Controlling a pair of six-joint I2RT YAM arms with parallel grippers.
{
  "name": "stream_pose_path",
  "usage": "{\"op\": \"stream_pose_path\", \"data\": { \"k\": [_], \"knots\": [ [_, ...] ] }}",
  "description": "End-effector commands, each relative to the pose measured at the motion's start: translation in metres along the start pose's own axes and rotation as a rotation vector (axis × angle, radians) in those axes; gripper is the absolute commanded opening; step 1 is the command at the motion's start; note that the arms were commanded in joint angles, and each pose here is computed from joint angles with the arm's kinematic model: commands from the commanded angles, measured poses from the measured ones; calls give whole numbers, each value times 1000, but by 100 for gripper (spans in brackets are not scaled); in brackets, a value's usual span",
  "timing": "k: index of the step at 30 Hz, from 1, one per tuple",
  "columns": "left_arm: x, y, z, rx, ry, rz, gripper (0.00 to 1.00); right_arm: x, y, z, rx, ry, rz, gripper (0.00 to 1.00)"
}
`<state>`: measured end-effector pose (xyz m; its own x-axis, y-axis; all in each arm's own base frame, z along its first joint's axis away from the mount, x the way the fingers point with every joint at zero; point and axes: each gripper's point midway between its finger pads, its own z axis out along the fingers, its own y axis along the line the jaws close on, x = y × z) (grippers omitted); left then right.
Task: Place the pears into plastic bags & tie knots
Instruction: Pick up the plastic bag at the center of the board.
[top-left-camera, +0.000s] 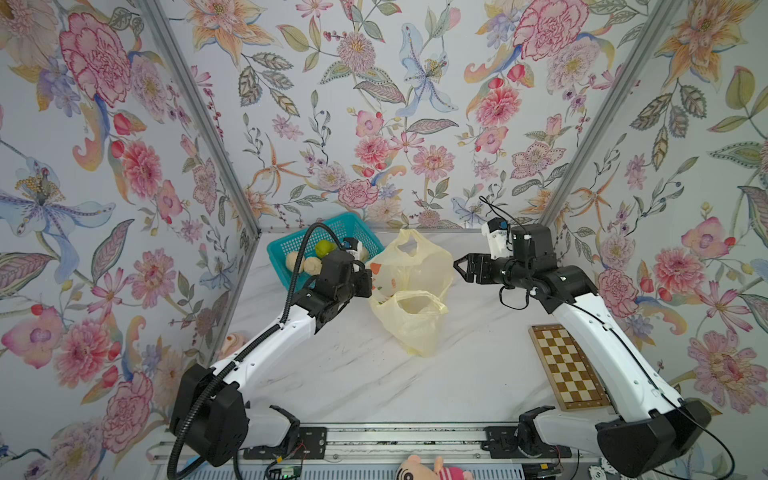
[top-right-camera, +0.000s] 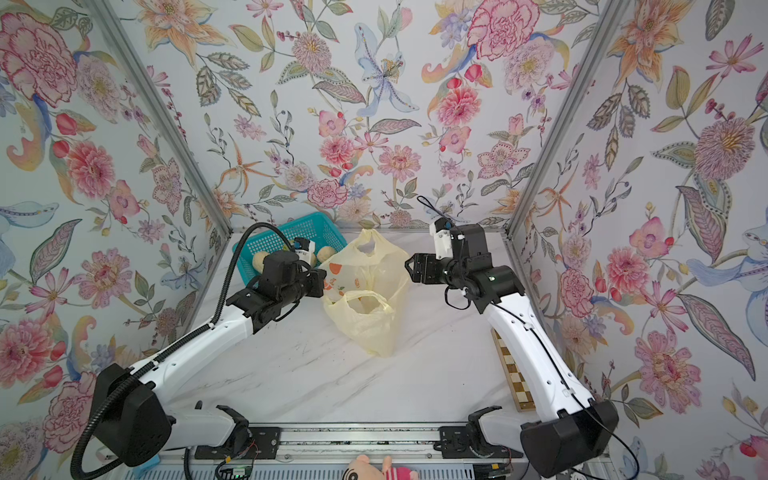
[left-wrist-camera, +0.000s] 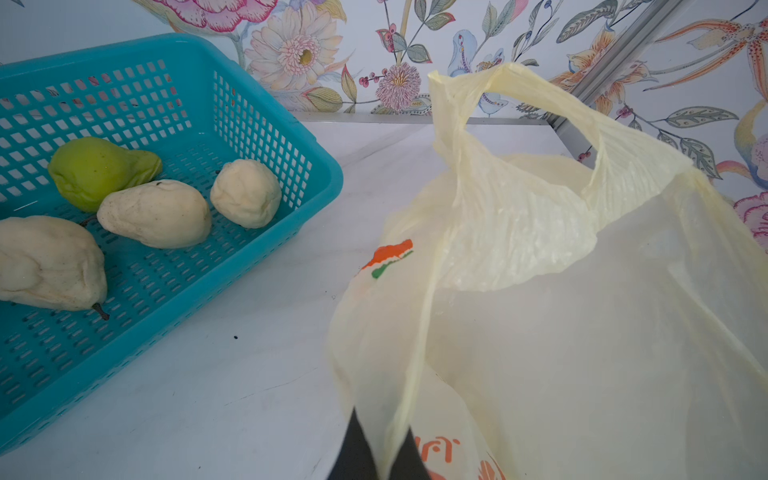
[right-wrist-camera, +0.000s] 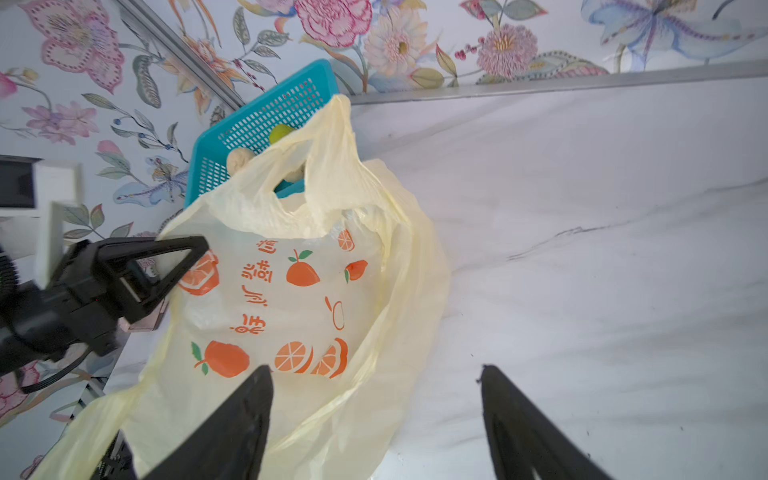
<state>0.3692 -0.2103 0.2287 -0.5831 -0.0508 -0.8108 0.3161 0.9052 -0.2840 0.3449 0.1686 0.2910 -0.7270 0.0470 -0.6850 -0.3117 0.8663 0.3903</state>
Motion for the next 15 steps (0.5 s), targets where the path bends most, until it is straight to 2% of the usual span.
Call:
{"op": "stream_pose_path", "data": {
  "k": [1, 4, 6, 8, 9, 12, 14, 15],
  "knots": [
    [-15, -14, -5, 42, -36, 32, 0, 6, -2, 24, -37, 86, 44, 72],
    [-15, -18, -6, 62, -37, 38, 0, 13, -1, 43, -75, 144, 45, 58],
    [-16, -21, -7, 69, -40, 42, 2, 16, -2, 46, -71, 156, 47, 42],
    [-17, -19, -9, 64, -48, 45, 9, 18, -4, 45, -57, 154, 39, 23],
    [-18, -19, -10, 60, -52, 48, 15, 19, -5, 44, -47, 151, 36, 17],
    [-29, -14, -19, 26, -85, 70, 42, 23, -11, 38, -13, 139, 30, 1],
    [-41, -9, -25, -11, -109, 96, 56, 25, -13, 35, -9, 137, 30, 0],
    [-47, -7, -28, -29, -117, 106, 59, 27, -13, 35, -11, 141, 34, 0]
  ]
}}
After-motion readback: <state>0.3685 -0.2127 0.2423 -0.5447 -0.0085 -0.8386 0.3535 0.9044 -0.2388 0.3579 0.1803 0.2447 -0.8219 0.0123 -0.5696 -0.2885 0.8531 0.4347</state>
